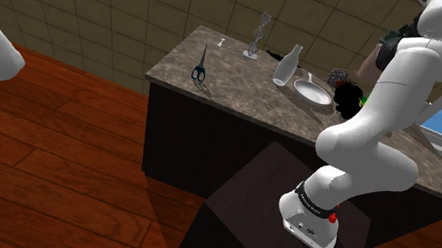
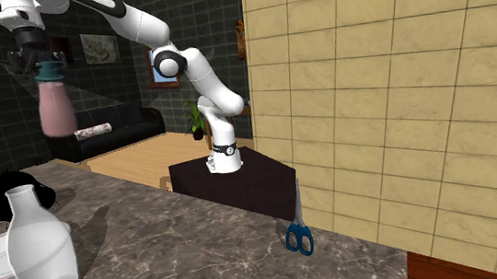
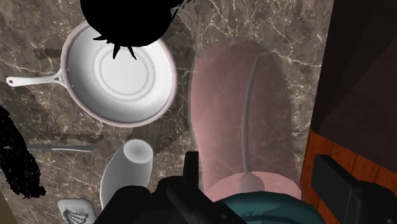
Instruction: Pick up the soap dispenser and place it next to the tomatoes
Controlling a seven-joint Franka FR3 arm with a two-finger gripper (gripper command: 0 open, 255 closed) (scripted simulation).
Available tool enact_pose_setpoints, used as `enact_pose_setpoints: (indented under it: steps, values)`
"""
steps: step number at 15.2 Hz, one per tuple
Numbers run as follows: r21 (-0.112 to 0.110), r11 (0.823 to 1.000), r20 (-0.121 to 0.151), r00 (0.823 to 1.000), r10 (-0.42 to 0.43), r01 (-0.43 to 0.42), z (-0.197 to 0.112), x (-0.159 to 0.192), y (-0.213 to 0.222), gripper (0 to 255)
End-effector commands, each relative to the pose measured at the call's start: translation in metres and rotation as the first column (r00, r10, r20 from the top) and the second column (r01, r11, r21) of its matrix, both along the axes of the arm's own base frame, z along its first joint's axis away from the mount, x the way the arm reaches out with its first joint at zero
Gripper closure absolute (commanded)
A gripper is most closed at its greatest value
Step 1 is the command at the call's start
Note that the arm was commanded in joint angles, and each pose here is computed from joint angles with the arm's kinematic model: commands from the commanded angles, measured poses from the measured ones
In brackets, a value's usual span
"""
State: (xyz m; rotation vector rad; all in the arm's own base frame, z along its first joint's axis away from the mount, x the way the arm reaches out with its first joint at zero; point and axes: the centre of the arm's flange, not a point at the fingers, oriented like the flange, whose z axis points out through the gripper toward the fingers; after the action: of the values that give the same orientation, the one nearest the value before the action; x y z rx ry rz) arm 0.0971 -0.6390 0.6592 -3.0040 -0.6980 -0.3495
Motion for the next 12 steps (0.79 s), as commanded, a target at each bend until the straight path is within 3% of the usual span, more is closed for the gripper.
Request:
enact_pose_setpoints:
  steps: [1, 12]
  values:
    - [0.0, 1.0, 0.001, 1.0, 0.002, -0.002, -0.01, -0.006, -0.003, 255]
    - [0.0, 1.0, 0.001, 1.0, 0.002, -0.002, -0.068, -0.006, -0.003, 255]
